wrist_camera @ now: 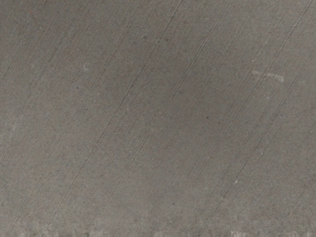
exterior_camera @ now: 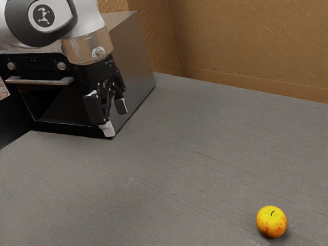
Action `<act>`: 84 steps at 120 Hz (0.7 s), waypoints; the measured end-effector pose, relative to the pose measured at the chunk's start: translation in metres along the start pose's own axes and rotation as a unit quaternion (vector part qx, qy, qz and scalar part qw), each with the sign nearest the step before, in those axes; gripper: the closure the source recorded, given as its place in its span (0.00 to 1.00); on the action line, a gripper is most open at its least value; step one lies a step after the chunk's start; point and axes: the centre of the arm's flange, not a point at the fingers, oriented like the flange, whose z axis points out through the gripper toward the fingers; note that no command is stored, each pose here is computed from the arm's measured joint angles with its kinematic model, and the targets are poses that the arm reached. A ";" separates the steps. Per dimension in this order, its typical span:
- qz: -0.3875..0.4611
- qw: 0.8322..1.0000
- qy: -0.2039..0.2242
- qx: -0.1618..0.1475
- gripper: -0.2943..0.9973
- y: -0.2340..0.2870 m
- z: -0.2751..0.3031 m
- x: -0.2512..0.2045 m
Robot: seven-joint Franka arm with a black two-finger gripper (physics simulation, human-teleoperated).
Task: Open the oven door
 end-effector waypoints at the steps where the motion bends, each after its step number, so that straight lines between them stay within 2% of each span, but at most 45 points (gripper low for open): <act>1: 0.001 1.000 -0.001 0.000 0.23 -0.001 0.000 -0.002; 18: 0.008 1.000 -0.008 -0.003 0.23 -0.003 0.004 -0.012; 34: -0.025 0.999 0.002 -0.042 0.23 0.021 -0.017 0.009; 41: -0.043 0.996 -0.001 -0.076 0.23 0.047 -0.039 0.021; 46: -0.078 0.992 -0.004 -0.098 0.23 0.072 -0.053 0.062; 52: -0.141 0.983 -0.006 -0.121 0.23 0.096 -0.070 0.145; 59: -0.199 0.970 -0.009 -0.137 0.23 0.101 -0.081 0.235; 66: -0.232 0.961 -0.008 -0.149 0.23 0.100 -0.085 0.298; 74: -0.231 0.961 -0.005 -0.154 0.23 0.108 -0.078 0.330; 84: -0.172 0.971 -0.003 -0.163 0.23 0.127 -0.068 0.307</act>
